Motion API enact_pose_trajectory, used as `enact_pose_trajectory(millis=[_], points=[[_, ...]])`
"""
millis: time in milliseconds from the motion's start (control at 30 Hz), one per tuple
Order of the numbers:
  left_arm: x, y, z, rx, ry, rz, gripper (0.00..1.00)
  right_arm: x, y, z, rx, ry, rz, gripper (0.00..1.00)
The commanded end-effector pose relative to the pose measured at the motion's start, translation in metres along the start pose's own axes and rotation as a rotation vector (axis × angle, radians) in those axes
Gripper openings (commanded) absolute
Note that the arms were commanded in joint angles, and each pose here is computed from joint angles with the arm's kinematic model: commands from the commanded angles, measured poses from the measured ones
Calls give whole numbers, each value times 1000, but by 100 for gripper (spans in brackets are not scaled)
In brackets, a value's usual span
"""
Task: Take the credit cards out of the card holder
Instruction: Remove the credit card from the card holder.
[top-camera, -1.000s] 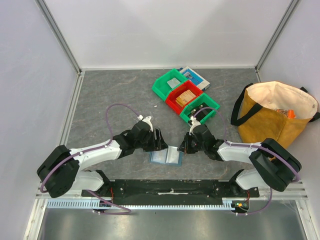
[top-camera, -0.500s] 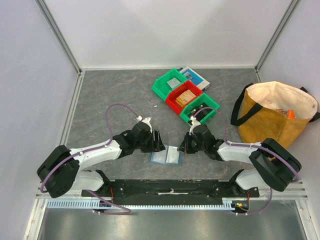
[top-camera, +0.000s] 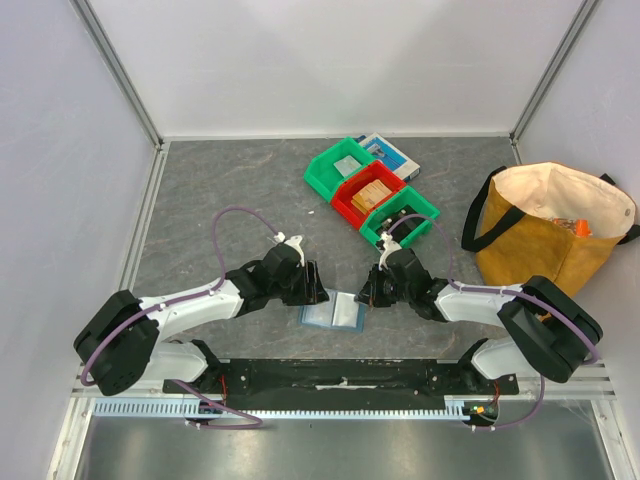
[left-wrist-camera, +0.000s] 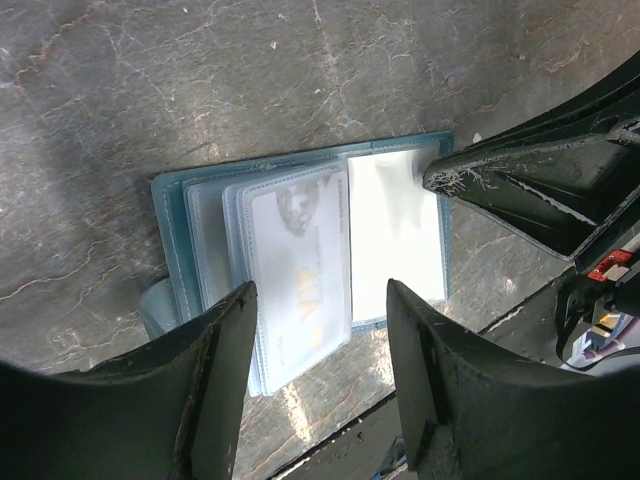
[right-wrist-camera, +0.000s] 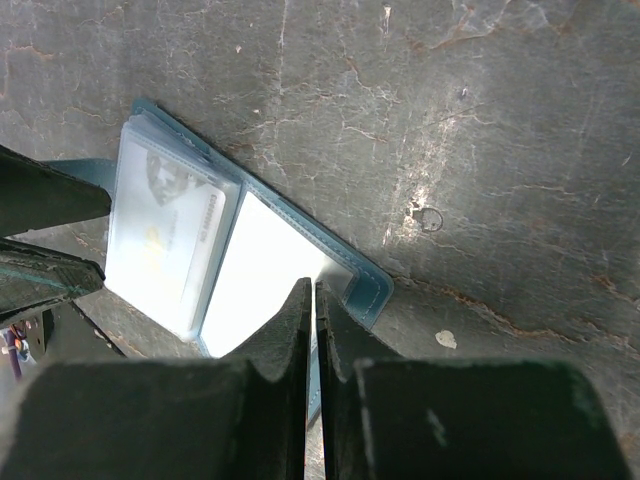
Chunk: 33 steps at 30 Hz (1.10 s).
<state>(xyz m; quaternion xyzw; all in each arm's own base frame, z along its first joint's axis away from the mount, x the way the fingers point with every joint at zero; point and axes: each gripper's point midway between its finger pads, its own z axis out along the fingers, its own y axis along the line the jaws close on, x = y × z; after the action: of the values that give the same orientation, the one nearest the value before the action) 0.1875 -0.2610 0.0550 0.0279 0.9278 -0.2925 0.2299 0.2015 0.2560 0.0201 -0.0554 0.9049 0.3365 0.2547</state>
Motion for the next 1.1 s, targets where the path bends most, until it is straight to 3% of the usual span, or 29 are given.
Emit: enact_pose_trajectory(millis=[0, 533, 900, 1067], points=[[-7, -15, -2, 63, -8, 38, 60, 4, -3, 1, 12, 23, -1, 10], [-7, -56, -8, 216, 19, 18, 56, 2, 0, 1, -6, 20, -4, 10], [-7, -78, -9, 287, 16, 25, 48, -1, 6, -1, -35, 3, -8, 10], [-4, -75, -4, 272, 29, 24, 48, -8, 19, -7, -90, -23, -27, 23]])
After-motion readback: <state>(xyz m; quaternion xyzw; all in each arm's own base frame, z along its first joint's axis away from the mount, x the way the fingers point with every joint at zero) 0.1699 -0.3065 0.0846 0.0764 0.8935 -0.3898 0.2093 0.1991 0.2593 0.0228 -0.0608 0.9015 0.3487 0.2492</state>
